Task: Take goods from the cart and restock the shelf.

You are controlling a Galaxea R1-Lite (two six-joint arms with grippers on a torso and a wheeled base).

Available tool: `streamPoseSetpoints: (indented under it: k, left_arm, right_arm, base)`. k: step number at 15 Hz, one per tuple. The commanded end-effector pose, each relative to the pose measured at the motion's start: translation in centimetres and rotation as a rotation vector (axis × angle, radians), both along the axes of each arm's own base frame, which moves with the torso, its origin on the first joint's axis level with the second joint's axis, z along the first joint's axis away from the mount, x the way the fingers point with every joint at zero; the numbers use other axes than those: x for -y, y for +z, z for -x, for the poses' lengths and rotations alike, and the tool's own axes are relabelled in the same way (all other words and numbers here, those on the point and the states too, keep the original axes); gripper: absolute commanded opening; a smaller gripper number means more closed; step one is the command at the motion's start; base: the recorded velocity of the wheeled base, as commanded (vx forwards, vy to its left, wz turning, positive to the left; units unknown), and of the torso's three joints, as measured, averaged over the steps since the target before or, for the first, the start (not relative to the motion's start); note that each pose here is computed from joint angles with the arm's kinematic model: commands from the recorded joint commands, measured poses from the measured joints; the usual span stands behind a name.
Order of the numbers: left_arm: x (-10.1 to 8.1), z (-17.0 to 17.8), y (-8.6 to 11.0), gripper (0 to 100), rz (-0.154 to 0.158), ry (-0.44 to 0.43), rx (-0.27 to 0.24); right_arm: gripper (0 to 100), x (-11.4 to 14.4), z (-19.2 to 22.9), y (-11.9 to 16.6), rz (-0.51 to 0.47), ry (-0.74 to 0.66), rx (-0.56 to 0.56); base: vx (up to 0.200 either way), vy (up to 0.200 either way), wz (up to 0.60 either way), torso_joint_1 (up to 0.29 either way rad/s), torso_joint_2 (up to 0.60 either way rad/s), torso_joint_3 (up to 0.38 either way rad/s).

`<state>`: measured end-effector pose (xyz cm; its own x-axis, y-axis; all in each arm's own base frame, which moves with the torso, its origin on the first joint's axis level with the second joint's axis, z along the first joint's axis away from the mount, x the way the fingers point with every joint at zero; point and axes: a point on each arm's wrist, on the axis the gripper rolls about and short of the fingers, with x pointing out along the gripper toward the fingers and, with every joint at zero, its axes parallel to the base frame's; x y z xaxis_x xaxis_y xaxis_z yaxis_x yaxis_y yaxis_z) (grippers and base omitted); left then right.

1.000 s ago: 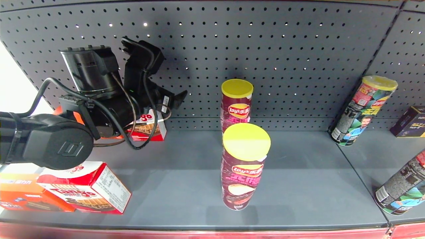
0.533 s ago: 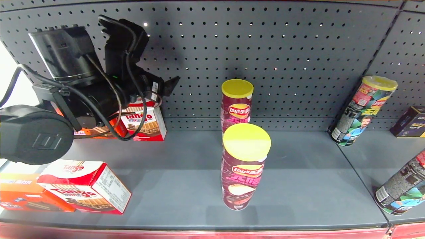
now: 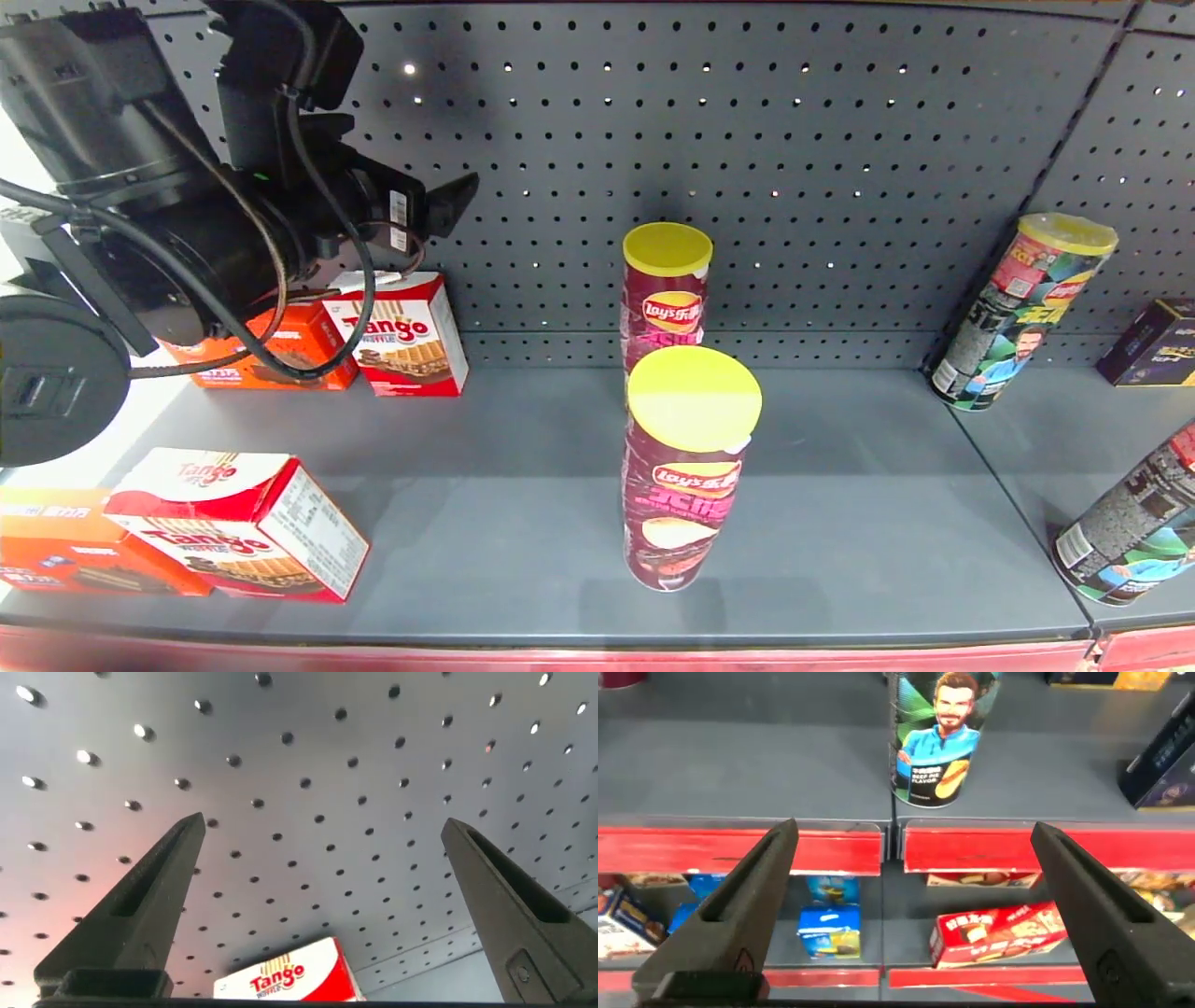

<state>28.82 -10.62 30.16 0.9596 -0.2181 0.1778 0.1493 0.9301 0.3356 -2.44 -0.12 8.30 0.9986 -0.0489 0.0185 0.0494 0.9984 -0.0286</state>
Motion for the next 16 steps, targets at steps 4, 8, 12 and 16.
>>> streamPoseSetpoints:
  k: [4,8,12,16]
  left_arm:
    - [-1.0,2.4,1.9,100,0.023,0.003,0.058]
    - [-2.3,6.3,1.8,100,0.026,-0.001,0.069]
    - [-3.8,10.3,0.7,100,0.025,-0.003,0.068]
    - [-5.1,13.4,0.2,100,0.033,0.002,0.091]
  right_arm:
    - [100,0.0,0.0,0.0,-0.031,0.003,0.000]
    - [100,0.0,0.0,-0.1,-0.037,0.008,-0.001]
    - [100,-0.1,0.0,0.0,-0.035,0.025,-0.005]
    - [100,-0.1,0.0,-0.1,-0.037,0.023,-0.005]
  base:
    - [0.000,0.000,0.00,0.000,0.00,0.000]
    - [0.000,0.000,0.00,0.000,0.00,0.000]
    - [0.000,0.000,0.00,0.000,0.00,0.000]
    - [0.000,0.000,0.00,0.000,0.00,0.000]
